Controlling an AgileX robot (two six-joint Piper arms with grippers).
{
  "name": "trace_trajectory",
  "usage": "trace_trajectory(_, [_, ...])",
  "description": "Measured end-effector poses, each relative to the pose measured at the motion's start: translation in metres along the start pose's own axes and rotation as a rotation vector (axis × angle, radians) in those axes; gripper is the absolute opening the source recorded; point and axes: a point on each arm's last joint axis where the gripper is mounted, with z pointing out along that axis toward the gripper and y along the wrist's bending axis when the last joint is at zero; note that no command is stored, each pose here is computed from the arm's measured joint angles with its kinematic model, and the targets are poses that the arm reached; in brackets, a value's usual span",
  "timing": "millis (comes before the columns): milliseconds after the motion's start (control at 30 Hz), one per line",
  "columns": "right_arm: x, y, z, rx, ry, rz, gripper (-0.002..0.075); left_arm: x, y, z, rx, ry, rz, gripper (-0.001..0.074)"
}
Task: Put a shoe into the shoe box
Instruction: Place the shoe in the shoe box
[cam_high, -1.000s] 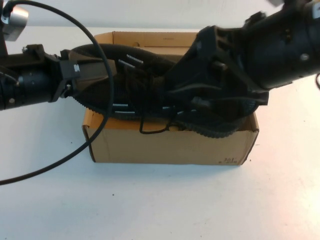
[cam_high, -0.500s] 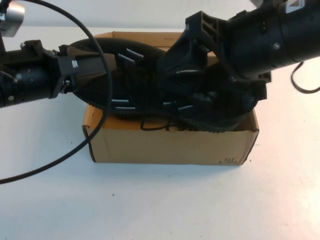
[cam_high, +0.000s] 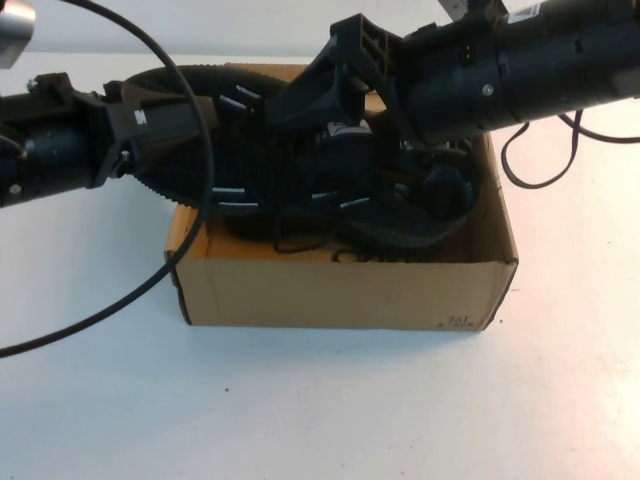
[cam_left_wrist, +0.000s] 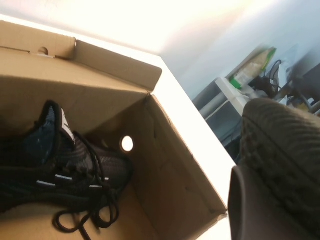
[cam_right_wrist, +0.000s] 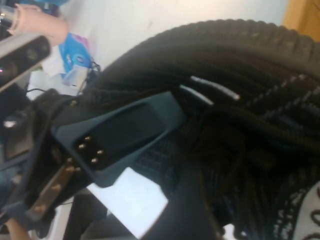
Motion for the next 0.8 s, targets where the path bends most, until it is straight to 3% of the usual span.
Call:
trace_trajectory(267, [-0.003, 0.008, -0.002, -0.095, -0.023, -0.064, 0.0442, -0.002, 0.001, -0.001, -0.009, -0.024, -0.017, 0.0134])
trace_trajectory(800, [-0.010, -0.011, 0.022, -0.079, -0.010, -0.018, 0.0385, -0.003, 0.004, -0.001, -0.036, -0.029, -0.009, 0.0135])
